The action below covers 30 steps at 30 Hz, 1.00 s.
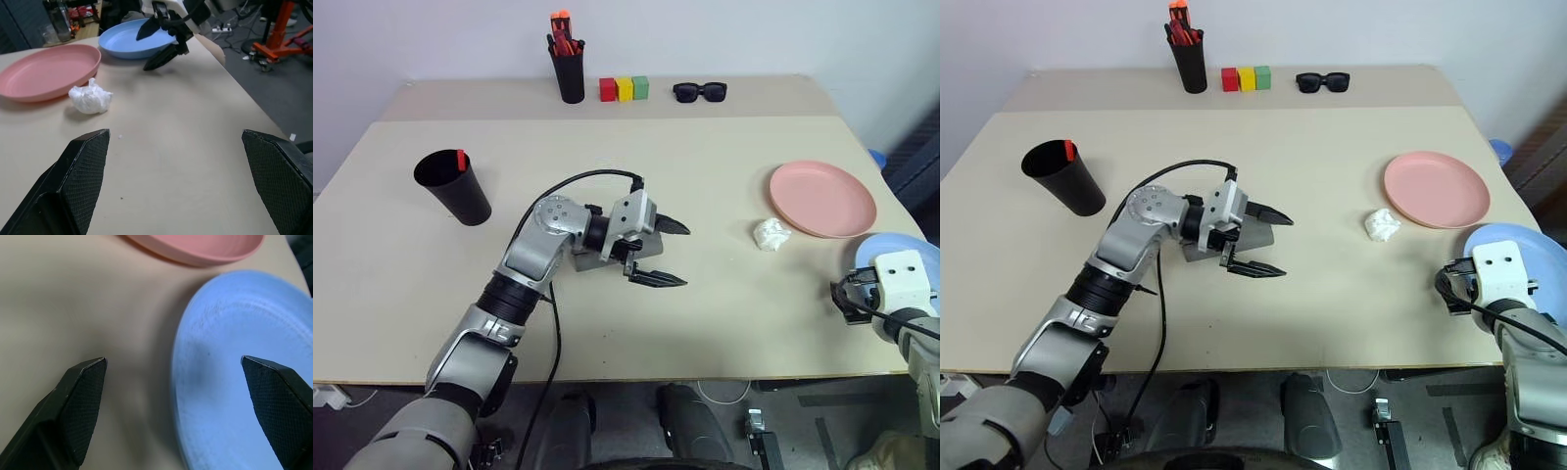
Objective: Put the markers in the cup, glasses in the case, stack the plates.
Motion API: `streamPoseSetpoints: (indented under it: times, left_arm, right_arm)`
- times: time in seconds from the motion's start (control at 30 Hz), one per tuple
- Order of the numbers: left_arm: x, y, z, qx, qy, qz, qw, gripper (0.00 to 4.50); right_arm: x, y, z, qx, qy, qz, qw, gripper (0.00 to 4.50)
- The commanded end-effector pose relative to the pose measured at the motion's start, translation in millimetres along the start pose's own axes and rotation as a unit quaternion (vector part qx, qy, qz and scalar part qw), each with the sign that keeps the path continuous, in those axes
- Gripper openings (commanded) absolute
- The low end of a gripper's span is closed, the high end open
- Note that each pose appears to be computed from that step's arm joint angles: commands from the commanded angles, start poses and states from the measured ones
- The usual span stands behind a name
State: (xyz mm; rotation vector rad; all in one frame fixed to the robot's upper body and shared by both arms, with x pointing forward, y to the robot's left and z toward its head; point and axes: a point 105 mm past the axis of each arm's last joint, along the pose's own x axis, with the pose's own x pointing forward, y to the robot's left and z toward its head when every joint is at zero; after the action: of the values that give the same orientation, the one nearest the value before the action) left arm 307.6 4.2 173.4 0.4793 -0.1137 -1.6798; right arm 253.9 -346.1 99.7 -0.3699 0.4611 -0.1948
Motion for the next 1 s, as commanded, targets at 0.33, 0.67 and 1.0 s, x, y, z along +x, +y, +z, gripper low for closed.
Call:
streamPoseSetpoints:
  times: [0.33,0.67,1.0]
  left_arm:
    - [-5.0,3.8,8.8,0.027,0.005,0.002,1.000,4.50]
    - [-6.9,6.1,4.8,0.019,0.007,0.021,1.000,4.50]
    - [-6.1,8.2,3.5,0.021,0.008,0.038,0.999,4.50]
  right_arm:
    - [13.8,-2.4,-13.3,0.031,0.015,-0.010,0.999,0.22]
    - [20.0,-24.2,6.7,-0.043,-0.031,-0.090,0.995,0.04]
    - [34.0,-28.4,76.3,-0.109,-0.158,-0.116,0.975,0.04]
